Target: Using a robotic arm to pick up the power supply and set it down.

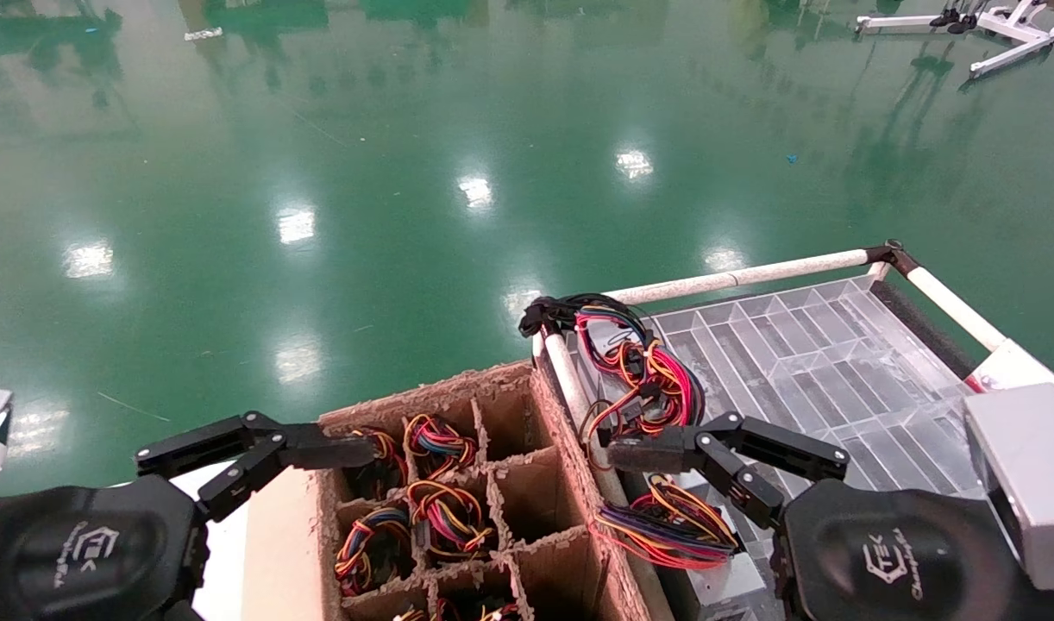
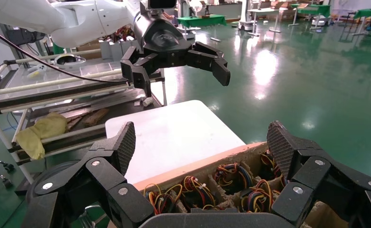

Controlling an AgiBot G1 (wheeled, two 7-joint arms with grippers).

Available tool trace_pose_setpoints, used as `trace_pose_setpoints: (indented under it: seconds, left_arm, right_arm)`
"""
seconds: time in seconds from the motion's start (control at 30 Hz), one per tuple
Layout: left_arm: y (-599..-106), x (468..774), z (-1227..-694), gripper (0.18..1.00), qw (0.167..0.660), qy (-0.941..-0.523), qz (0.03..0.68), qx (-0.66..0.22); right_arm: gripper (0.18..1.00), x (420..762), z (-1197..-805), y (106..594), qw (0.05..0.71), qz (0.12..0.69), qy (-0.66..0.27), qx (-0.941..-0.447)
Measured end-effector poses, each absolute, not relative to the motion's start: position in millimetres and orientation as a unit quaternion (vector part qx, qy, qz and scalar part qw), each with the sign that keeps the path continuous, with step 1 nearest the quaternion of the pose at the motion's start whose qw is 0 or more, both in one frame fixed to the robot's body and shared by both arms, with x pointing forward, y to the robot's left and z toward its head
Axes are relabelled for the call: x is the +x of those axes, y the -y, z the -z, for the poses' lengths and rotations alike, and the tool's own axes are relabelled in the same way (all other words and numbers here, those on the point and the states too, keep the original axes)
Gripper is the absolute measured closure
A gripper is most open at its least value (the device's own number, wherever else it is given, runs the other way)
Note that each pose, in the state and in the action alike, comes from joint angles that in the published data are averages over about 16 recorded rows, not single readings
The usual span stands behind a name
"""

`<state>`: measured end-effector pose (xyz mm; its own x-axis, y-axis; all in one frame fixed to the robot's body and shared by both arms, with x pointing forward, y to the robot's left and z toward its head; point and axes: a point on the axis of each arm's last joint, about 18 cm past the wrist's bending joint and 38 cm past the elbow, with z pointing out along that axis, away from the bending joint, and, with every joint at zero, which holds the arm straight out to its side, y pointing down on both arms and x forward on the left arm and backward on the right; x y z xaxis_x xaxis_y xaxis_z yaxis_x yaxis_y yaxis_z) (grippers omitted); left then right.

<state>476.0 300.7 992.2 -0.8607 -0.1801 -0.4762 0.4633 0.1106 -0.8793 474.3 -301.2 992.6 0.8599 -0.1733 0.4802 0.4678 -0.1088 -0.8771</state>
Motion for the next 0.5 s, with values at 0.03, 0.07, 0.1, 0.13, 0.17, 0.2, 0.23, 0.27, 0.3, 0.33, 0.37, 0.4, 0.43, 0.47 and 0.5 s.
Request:
trace_pose_setpoints:
  seconds: [0.03,0.07,0.1,0.13,0.17,0.2,0.23,0.27,0.3,0.33,0.37,0.4,0.43,0.47,0.5]
  left_arm:
    - [-300.7,476.0,-992.2,0.184,0.244,-0.704,0.659,0.101]
    - [-300.7,476.0,-992.2,0.184,0.244,-0.704,0.659,0.101]
    - [-300.7,476.0,-992.2,0.184,0.244,-0.704,0.659,0.101]
    - [-300.7,476.0,-992.2,0.184,0.244,-0.704,0.659,0.100]
    - [-300.7,476.0,-992.1,0.184,0.244,-0.704,0.659,0.100]
    - [-300.7,476.0,-992.1,0.184,0.244,-0.704,0.659,0.100]
    - [-300.7,476.0,-992.2,0.184,0.244,-0.704,0.659,0.100]
    - [-300.7,476.0,-992.2,0.184,0.244,-0.704,0.659,0.100]
    - [-300.7,476.0,-992.2,0.184,0.244,-0.704,0.659,0.100]
    - [-300.7,476.0,-992.2,0.184,0.244,-0.704,0.659,0.100]
    - [-300.7,476.0,-992.2,0.184,0.244,-0.704,0.659,0.100]
    - [-300.7,476.0,-992.2,0.184,0.244,-0.704,0.659,0.100]
    - [-300.7,476.0,-992.2,0.184,0.244,-0.704,0.659,0.100]
    - [-300.7,476.0,-992.2,0.184,0.244,-0.704,0.659,0.100]
    - [-300.7,476.0,-992.2,0.184,0.244,-0.704,0.659,0.100]
  right_arm:
    - [0.178,473.8,-992.7,300.8,0.660,0.243,0.106,-0.703]
    - [0.178,473.5,-992.9,300.5,0.660,0.243,0.107,-0.703]
    - [0.178,473.2,-992.9,300.3,0.660,0.243,0.108,-0.703]
    - [0.178,473.1,-993.0,300.2,0.660,0.242,0.108,-0.703]
    - [0.178,473.0,-993.0,300.1,0.660,0.242,0.109,-0.703]
    - [0.178,472.8,-993.1,300.0,0.660,0.242,0.109,-0.702]
    - [0.178,472.9,-993.1,300.0,0.660,0.242,0.109,-0.702]
    - [0.178,473.0,-993.0,300.2,0.660,0.242,0.108,-0.703]
    - [0.178,473.1,-993.0,300.2,0.660,0.242,0.108,-0.703]
    - [0.178,473.1,-993.0,300.3,0.660,0.242,0.108,-0.703]
    - [0.178,473.2,-993.0,300.4,0.660,0.242,0.108,-0.703]
    - [0.178,473.3,-992.9,300.4,0.660,0.242,0.107,-0.703]
    - [0.178,473.4,-992.9,300.5,0.660,0.242,0.107,-0.703]
    - [0.178,473.5,-992.9,300.6,0.660,0.243,0.107,-0.703]
    - [0.178,473.6,-992.8,300.7,0.660,0.243,0.107,-0.703]
